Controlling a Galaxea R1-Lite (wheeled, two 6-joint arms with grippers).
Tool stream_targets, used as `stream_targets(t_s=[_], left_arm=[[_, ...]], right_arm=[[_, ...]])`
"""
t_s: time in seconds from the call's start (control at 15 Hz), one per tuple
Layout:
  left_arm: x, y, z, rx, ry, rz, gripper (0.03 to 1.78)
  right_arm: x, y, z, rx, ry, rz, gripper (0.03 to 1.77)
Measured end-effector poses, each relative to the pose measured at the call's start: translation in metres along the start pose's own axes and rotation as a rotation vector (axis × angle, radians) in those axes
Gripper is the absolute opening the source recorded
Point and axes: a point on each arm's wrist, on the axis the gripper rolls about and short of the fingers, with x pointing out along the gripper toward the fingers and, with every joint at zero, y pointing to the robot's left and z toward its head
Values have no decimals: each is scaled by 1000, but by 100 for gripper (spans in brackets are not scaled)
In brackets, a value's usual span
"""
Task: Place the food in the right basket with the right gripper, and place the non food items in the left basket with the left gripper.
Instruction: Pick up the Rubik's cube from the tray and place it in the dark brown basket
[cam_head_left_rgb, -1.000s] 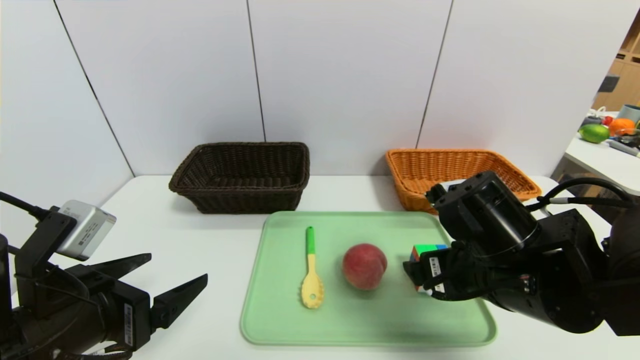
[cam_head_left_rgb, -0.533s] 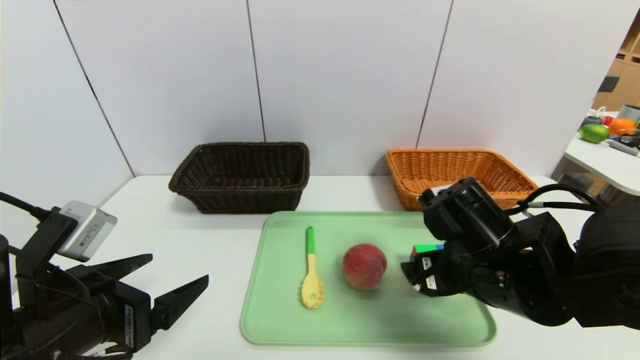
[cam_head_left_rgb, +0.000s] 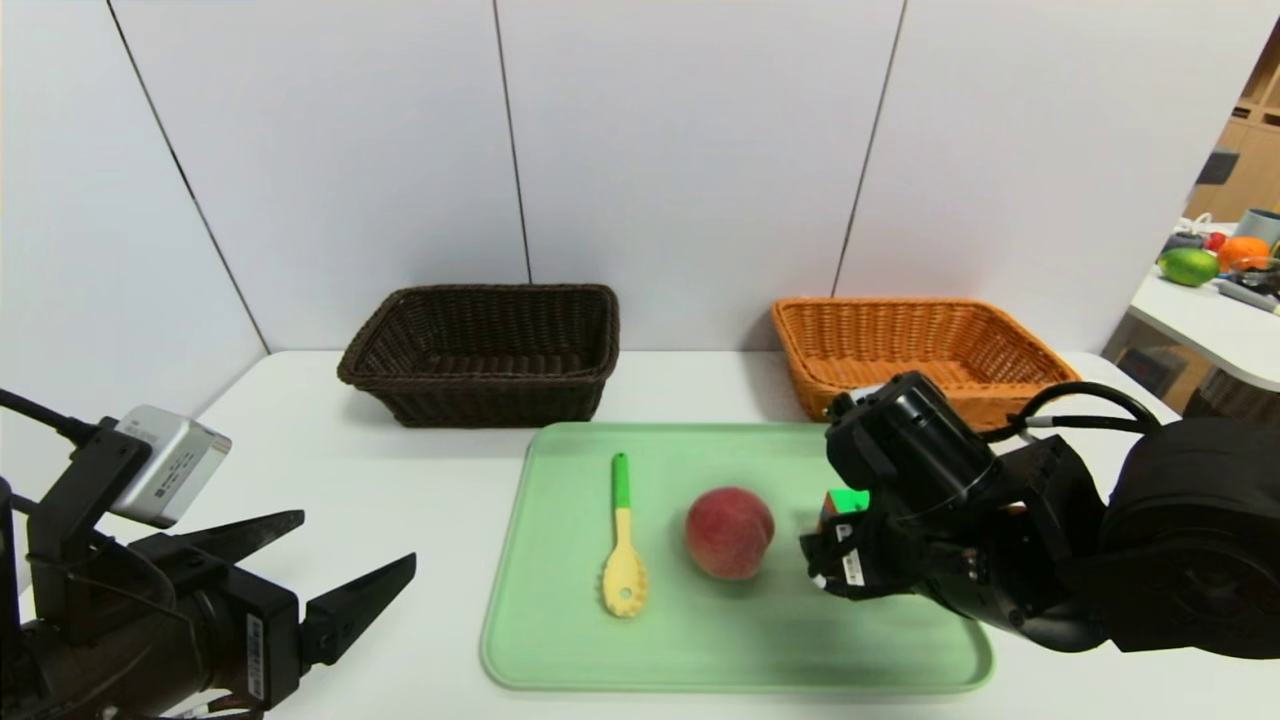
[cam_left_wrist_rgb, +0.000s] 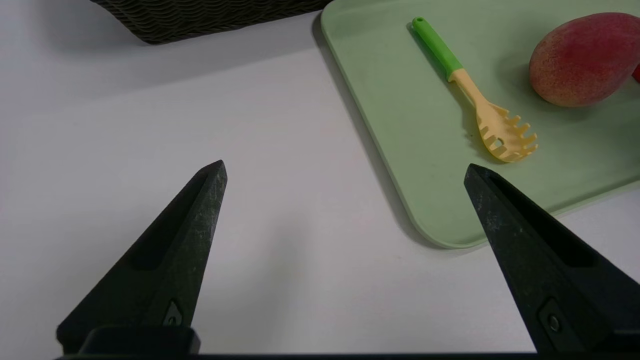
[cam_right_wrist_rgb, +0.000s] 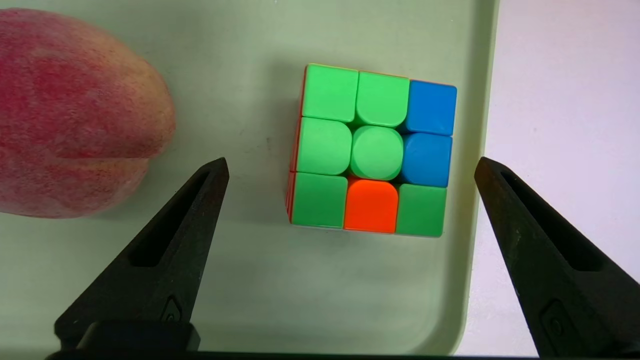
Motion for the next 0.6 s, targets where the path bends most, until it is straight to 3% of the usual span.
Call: stream_targets(t_s=[0.47, 0.6], left_arm=[[-1, -1, -1, 2, 1, -7, 169], [-1, -1, -1, 3, 1, -8, 169]], right_arm=[[4, -1, -6, 8, 11, -7, 170], [5, -1, -6, 7, 9, -6, 134]])
